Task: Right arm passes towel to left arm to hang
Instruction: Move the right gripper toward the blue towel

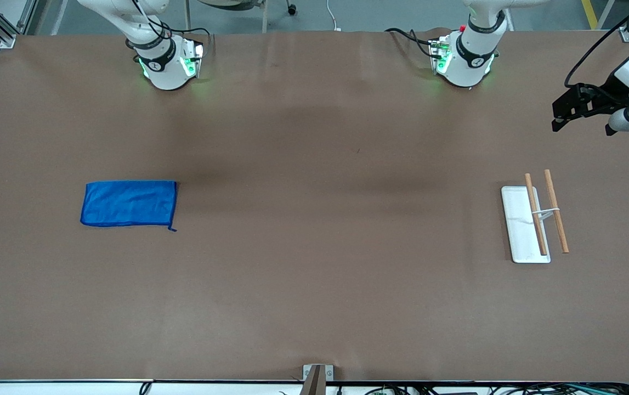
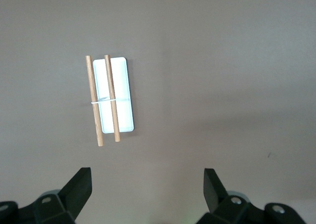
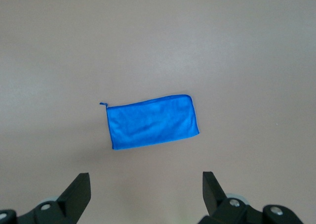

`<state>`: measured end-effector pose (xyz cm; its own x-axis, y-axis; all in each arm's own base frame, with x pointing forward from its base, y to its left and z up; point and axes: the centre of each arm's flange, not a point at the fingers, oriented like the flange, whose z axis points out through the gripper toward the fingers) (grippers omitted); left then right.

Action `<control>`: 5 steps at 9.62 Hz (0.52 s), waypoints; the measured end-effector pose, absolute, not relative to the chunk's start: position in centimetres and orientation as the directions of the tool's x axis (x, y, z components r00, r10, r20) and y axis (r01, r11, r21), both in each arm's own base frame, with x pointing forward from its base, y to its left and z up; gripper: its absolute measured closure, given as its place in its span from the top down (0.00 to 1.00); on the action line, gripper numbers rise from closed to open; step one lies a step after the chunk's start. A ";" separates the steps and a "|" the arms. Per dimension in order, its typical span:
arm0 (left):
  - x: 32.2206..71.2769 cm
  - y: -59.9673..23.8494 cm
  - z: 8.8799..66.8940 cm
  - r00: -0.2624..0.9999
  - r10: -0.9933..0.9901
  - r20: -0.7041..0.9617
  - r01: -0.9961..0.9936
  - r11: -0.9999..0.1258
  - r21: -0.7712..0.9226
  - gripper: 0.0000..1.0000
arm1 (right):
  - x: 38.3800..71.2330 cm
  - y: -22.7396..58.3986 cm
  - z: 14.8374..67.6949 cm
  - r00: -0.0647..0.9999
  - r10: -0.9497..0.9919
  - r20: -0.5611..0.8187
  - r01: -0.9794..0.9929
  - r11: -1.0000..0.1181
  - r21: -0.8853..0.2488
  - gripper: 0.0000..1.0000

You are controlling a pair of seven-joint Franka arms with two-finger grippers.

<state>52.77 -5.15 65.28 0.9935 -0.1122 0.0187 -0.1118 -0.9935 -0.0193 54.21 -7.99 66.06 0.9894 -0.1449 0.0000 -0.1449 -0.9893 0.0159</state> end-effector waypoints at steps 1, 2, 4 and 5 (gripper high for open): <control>52.8 -5.1 65.2 0.994 -0.112 0.015 -0.112 -0.994 -0.019 1.00 | 54.7 -7.9 64.4 0.992 -0.126 -0.025 -0.126 -0.992 0.016 1.00; 52.9 -5.2 65.1 0.994 -0.112 0.013 -0.112 -0.994 -0.019 1.00 | 55.6 -8.0 61.4 0.993 -0.107 -0.048 -0.106 -0.994 0.015 1.00; 52.9 -5.3 65.1 0.993 -0.114 0.013 -0.114 -0.993 -0.019 1.00 | 56.9 -8.5 53.8 0.996 -0.055 -0.077 -0.055 -0.998 0.011 1.00; 52.8 -5.4 65.0 0.993 -0.116 0.010 -0.116 -0.993 -0.019 1.00 | 56.8 -9.2 49.8 0.996 -0.025 -0.082 -0.025 -1.000 0.008 1.00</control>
